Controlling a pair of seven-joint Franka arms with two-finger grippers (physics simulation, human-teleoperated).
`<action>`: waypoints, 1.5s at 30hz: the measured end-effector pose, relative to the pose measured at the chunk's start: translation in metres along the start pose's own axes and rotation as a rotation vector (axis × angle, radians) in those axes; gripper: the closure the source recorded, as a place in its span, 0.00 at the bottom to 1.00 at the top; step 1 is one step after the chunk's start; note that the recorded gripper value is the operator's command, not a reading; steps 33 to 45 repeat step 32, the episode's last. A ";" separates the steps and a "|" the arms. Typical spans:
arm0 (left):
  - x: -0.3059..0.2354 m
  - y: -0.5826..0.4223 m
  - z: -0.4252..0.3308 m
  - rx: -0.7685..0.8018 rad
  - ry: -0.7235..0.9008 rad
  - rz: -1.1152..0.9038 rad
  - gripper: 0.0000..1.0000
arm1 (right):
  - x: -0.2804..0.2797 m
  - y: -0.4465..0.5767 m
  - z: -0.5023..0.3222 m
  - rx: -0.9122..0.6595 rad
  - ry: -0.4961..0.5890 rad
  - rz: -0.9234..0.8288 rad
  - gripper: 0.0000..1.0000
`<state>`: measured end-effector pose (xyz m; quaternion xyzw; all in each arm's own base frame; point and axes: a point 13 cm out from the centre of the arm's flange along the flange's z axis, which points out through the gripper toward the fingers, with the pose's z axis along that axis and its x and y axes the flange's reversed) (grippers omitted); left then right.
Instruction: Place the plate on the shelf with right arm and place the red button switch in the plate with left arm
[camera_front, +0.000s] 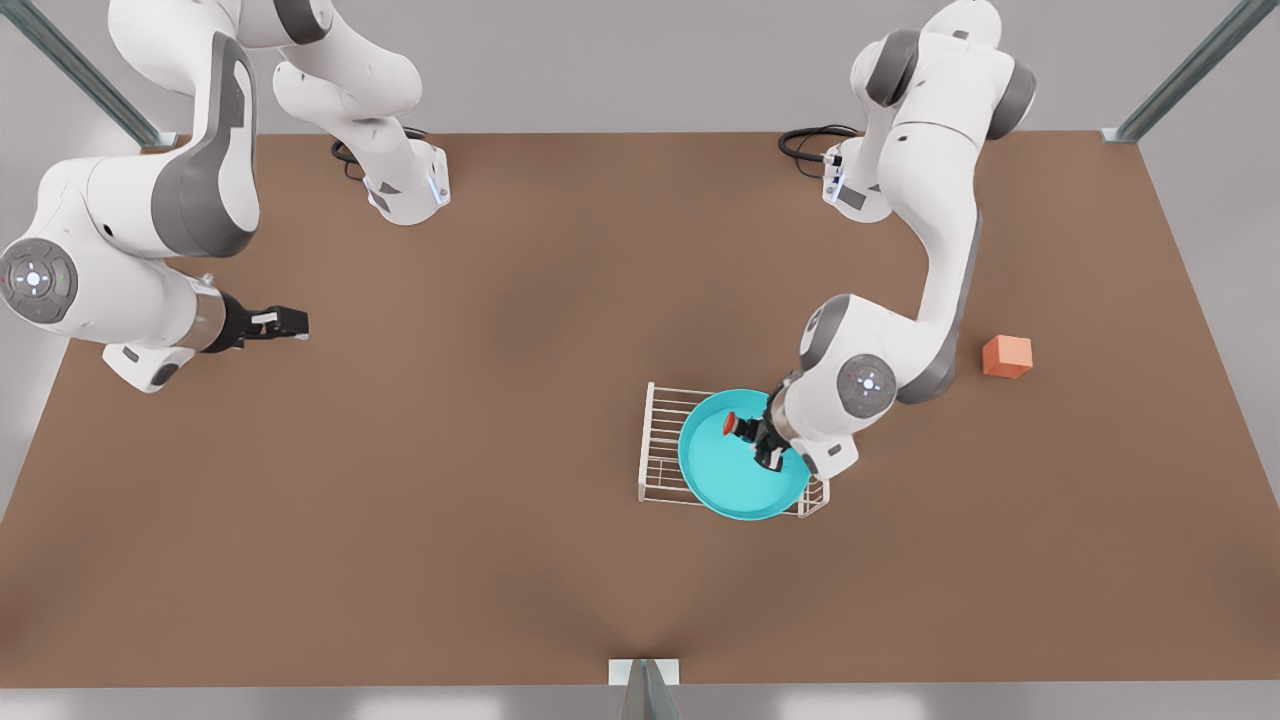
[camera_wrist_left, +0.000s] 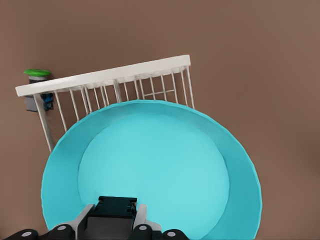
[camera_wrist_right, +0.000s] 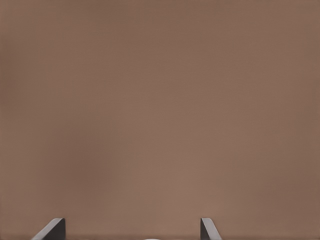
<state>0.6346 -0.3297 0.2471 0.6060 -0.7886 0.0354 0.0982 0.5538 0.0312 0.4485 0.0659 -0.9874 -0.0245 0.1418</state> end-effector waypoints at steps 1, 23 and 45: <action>0.001 -0.001 0.008 -0.004 -0.001 -0.020 0.60 | 0.000 -0.001 0.000 0.000 0.000 -0.001 0.00; -0.109 0.102 -0.252 -0.059 -0.240 0.563 0.00 | 0.010 -0.002 -0.021 0.022 -0.044 -0.021 0.00; -0.126 0.116 -0.246 -0.192 -0.186 1.093 0.00 | 0.011 -0.003 -0.021 0.026 -0.042 -0.020 0.00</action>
